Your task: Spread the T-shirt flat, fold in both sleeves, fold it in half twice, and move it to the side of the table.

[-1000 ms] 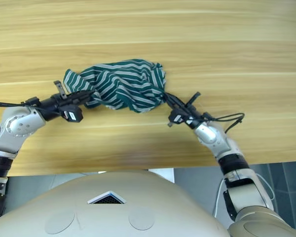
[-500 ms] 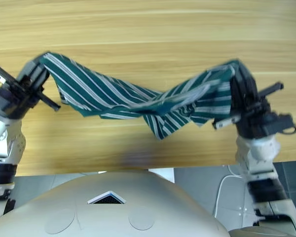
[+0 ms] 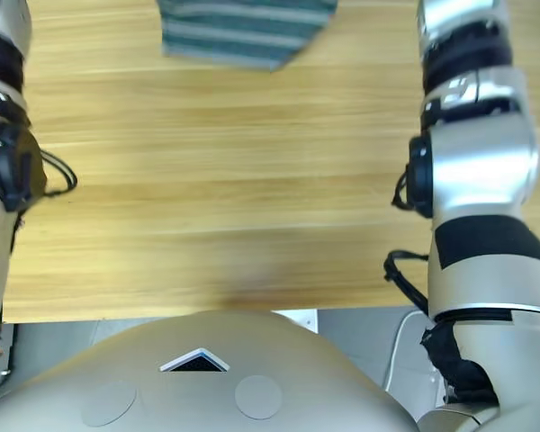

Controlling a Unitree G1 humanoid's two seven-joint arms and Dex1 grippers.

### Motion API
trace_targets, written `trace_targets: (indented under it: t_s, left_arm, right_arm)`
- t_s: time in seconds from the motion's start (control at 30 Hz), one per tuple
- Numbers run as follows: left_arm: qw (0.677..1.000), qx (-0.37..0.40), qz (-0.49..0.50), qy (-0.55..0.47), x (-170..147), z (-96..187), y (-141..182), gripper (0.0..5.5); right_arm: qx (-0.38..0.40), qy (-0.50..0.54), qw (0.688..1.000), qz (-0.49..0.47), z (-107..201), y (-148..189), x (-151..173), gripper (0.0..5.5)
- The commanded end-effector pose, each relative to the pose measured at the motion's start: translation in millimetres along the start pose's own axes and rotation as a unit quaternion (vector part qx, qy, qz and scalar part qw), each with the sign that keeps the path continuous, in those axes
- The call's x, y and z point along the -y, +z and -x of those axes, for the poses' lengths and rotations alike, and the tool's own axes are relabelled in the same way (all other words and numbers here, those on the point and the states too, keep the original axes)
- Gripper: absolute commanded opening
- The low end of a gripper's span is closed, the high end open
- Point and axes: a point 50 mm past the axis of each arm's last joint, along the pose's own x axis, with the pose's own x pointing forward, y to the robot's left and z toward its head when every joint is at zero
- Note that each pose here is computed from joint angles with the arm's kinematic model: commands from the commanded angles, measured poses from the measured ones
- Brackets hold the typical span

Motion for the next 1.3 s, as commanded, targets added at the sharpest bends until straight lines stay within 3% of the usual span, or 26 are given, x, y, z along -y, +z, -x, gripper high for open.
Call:
trace_targets:
  t_s: [0.03,0.1,0.17,0.23,0.3,0.33,0.4,0.53,0.73,0.8,1.0,1.2,1.3]
  left_arm:
    - [0.994,-0.078,-0.065,0.033,-24.7,39.2,-59.4,0.03]
    - [0.986,-0.137,-0.087,-0.046,-19.4,93.4,-109.5,0.03]
    - [0.946,-0.194,-0.095,-0.24,2.9,176.9,-153.9,0.03]
    - [0.86,-0.197,-0.068,-0.465,19.8,260.1,-165.9,0.03]
    - [0.795,-0.188,-0.028,-0.576,14.0,311.3,-161.0,0.03]
    - [0.781,-0.183,-0.017,-0.596,5.9,325.2,-156.9,0.03]
    - [0.784,-0.172,0.007,-0.597,-9.1,335.9,-147.2,0.03]
    - [0.798,-0.177,0.022,-0.576,-22.7,346.0,-138.0,0.03]
    - [0.781,-0.234,0.044,-0.577,-32.2,376.8,-132.0,0.03]
    - [0.781,-0.243,0.055,-0.572,-35.6,382.8,-128.0,0.34]
    - [0.78,-0.259,0.077,-0.565,-45.0,396.4,-114.1,1.25]
    - [0.824,-0.259,0.076,-0.498,-60.8,384.1,-112.5,2.15]
    - [0.824,-0.166,0.067,-0.537,-21.1,369.4,-91.1,2.15]
  right_arm:
    - [-0.021,0.098,0.994,0.043,35.9,-39.6,-15.9,0.0]
    - [-0.021,0.215,0.974,0.076,89.6,-79.2,-25.1,0.0]
    - [-0.026,0.354,0.934,0.044,167.3,-116.1,-18.1,0.0]
    - [-0.018,0.472,0.881,-0.012,238.4,-129.0,2.8,0.0]
    - [-0.017,0.562,0.826,-0.044,292.3,-129.8,26.2,0.0]
    - [-0.022,0.589,0.806,-0.055,312.0,-128.2,38.7,0.0]
    - [-0.035,0.613,0.786,-0.067,333.6,-123.5,60.6,0.0]
    - [-0.065,0.609,0.788,-0.067,337.1,-117.2,83.5,0.0]
    - [-0.117,0.607,0.783,-0.074,348.3,-113.1,95.0,0.0]
    - [-0.126,0.602,0.785,-0.079,349.0,-112.4,97.2,0.0]
    - [-0.159,0.613,0.769,-0.08,359.4,-113.4,111.8,0.99]
    - [-0.163,0.593,0.786,-0.066,354.2,-113.8,119.4,1.97]
    - [-0.163,0.572,0.802,-0.054,344.7,-116.5,124.0,1.97]
